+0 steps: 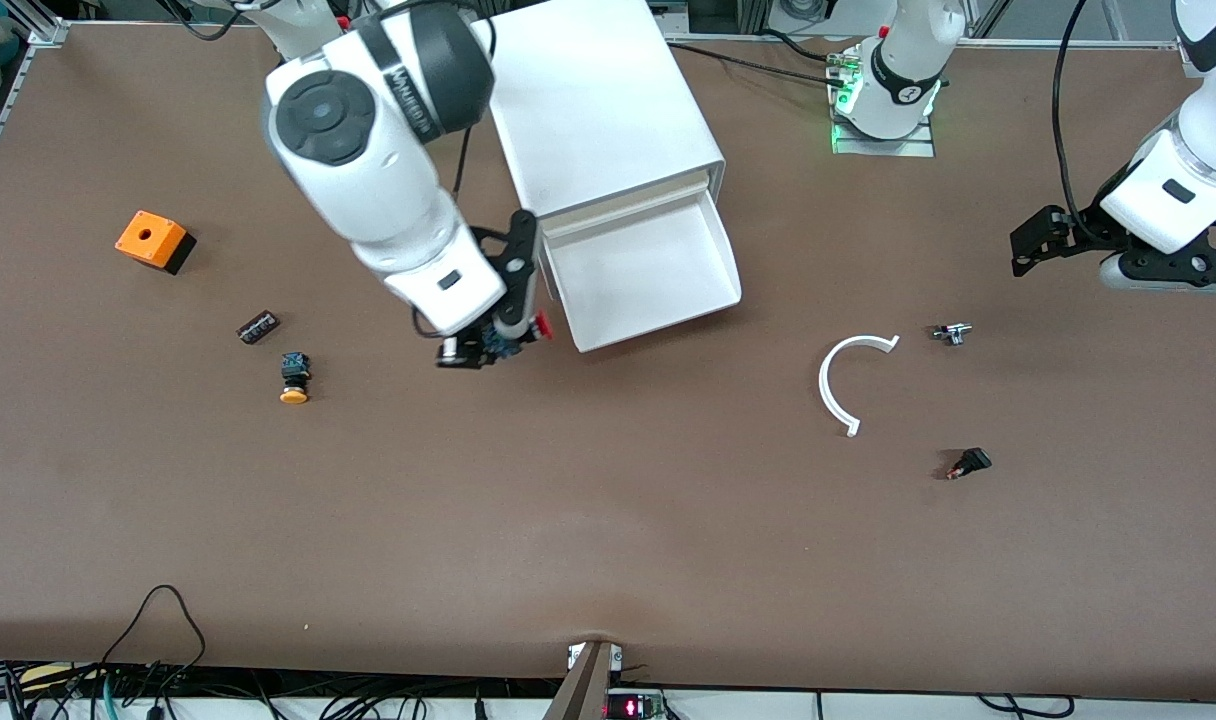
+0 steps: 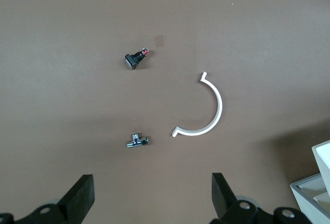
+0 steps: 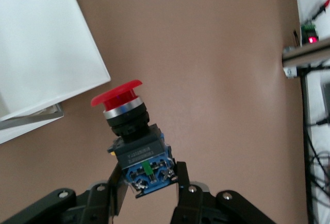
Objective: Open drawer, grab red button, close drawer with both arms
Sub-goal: 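Carry the red button toward the yellow button while the left gripper approaches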
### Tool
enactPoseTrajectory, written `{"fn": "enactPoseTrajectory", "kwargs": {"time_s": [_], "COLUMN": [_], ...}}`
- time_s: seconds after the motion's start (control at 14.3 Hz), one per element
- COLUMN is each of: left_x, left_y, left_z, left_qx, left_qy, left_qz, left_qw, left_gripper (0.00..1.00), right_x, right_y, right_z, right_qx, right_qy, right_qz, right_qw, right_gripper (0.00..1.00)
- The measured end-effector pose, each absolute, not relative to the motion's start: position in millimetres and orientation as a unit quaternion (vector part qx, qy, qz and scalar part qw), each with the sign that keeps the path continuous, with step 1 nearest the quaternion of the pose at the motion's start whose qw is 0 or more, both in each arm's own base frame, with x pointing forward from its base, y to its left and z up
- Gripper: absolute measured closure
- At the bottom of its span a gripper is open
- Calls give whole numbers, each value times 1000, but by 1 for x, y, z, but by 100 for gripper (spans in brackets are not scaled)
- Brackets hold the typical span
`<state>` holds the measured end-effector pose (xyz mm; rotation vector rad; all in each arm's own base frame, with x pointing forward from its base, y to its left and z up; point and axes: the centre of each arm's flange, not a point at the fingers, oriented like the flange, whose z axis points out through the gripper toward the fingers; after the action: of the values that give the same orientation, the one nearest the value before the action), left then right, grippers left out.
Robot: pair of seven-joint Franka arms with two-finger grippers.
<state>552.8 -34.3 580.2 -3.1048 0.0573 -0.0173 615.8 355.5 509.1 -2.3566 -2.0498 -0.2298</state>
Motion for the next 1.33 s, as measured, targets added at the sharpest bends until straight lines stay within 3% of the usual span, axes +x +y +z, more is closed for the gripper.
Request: {"fn": "enactPoseTrajectory", "kwargs": {"time_s": [0.35,0.91,1.33], "left_x": [553,550,579], "left_y": [-37,-42,-73], "left_z": [581,577,513], "left_qx": [-1000,-1000,-997], "left_qy": [21,13,-53], "left_qz": [-6,10,50], "left_qw": [18,19,-17], "left_gripper": [0,0,0], "right_x": [638,637,642], "right_y": [295,259,210], "right_z": [489,459,414], "right_qx": [-820,-915,-955], "right_qy": [-571,-404,-295], "right_qz": [-48,-10,8], "right_qw": [-2,0,20], "right_gripper": [58,58,58]}}
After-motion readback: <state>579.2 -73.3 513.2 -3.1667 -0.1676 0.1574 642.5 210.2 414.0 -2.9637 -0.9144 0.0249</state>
